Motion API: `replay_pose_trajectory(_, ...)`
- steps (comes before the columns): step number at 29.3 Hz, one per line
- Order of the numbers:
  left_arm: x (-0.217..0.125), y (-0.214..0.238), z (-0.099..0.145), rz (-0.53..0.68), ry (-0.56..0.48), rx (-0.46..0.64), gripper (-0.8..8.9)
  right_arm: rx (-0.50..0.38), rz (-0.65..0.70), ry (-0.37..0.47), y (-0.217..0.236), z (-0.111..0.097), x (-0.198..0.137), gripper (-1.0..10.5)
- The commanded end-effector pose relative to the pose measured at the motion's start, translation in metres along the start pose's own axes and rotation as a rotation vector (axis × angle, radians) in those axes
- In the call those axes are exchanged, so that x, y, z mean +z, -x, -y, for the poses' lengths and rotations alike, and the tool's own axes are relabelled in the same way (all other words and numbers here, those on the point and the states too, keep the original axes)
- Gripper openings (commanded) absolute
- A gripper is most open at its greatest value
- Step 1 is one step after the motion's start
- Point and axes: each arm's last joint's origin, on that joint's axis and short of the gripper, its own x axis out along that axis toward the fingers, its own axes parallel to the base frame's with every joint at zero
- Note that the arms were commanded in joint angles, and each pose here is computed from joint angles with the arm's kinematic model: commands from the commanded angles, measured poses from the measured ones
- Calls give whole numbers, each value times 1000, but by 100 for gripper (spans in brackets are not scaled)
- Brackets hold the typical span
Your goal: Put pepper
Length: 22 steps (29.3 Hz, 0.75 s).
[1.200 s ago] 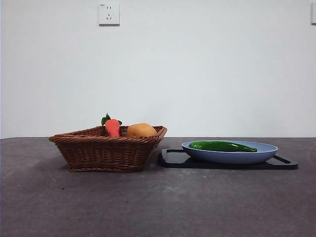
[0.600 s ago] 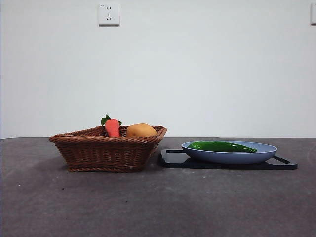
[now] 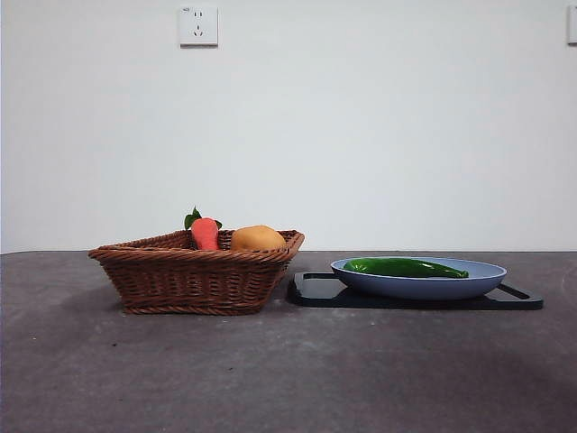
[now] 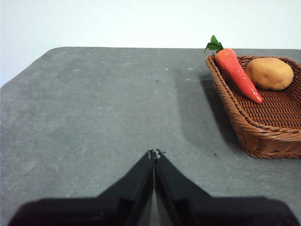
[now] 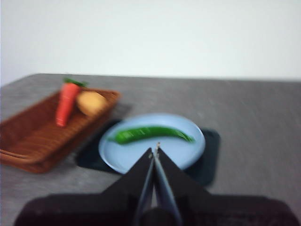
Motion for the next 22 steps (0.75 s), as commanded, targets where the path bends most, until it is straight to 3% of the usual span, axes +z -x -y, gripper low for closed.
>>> replay_pose_trajectory(1, -2, 0, 0, -10, 12, 5, 8, -34, 19, -56, -1, 2, -13, 11)
replay_pose_trajectory(12, -2, 0, 0, -10, 12, 5, 8, -39, -42, -77, -8, 4, -53, 11)
replay_pose_trajectory(22, -2, 0, 0, -10, 12, 5, 8, -39, -59, -105, -8, 4, -55, 11)
